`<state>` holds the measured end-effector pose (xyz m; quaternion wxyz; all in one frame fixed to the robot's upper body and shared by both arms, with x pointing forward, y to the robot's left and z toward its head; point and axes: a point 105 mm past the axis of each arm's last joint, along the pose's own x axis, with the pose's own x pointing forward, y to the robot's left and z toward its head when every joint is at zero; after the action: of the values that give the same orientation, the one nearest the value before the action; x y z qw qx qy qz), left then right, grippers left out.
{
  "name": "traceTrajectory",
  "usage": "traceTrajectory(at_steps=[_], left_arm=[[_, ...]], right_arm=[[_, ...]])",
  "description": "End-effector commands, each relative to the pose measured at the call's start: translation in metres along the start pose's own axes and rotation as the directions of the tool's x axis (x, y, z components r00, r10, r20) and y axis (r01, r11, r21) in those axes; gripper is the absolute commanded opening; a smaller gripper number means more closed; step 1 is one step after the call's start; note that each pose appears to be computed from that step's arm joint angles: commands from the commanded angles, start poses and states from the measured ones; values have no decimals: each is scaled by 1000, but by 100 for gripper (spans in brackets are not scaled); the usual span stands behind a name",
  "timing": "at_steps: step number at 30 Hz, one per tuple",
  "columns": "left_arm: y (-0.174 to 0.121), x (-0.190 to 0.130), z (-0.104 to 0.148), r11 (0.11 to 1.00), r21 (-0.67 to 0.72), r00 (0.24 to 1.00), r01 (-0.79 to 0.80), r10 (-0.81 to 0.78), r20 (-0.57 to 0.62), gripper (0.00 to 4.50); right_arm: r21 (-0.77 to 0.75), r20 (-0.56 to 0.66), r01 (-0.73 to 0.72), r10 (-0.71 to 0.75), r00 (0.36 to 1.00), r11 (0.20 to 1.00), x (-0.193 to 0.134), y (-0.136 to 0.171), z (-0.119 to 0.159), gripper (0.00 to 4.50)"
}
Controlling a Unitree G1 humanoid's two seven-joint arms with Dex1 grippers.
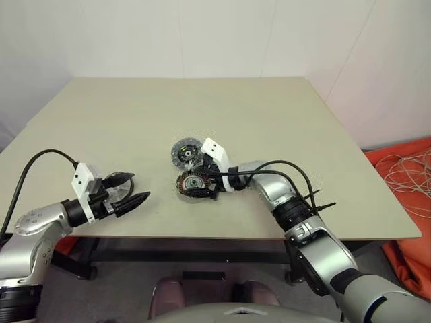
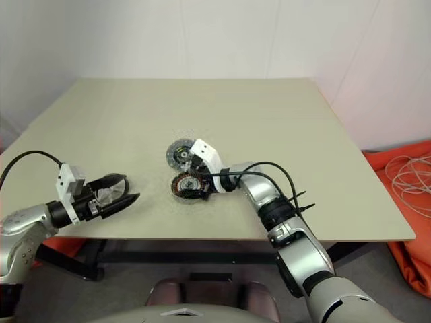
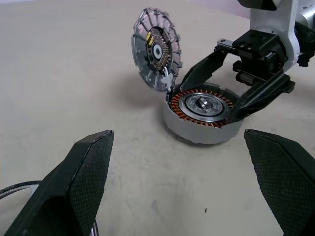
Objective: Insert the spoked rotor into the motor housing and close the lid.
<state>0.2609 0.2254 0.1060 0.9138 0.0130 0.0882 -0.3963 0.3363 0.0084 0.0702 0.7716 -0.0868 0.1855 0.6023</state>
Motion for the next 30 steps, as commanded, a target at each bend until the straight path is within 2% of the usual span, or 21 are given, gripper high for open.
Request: traceTrajectory(at_steps=[1,10,14,18,24,30], left_arm=[[-1,3,12,999,39,1000,11,-12,29,450],[0,5,13,999,42,999,19,-21,30,450],[-1,6,13,999,44,999,22,-24,32,450],[-1,6,13,999,45,999,26,-28,35,450],[-3,7,13,999,43,999,30,-32,39,450],[-3,7,13,999,40,999,29,-31,38,450]], right_arm=[[-63,100,-9,15,995,998,-8,1,40,446],[-73,158,-37,48,986,997,-14,8,62,446],[-64,147,-36,45,988,997,-17,5,56,361],[-55,129,-24,31,991,998,-19,2,48,205],[-41,107,-16,20,994,999,-16,-1,37,2],[-26,91,-20,22,996,999,-12,0,29,2]])
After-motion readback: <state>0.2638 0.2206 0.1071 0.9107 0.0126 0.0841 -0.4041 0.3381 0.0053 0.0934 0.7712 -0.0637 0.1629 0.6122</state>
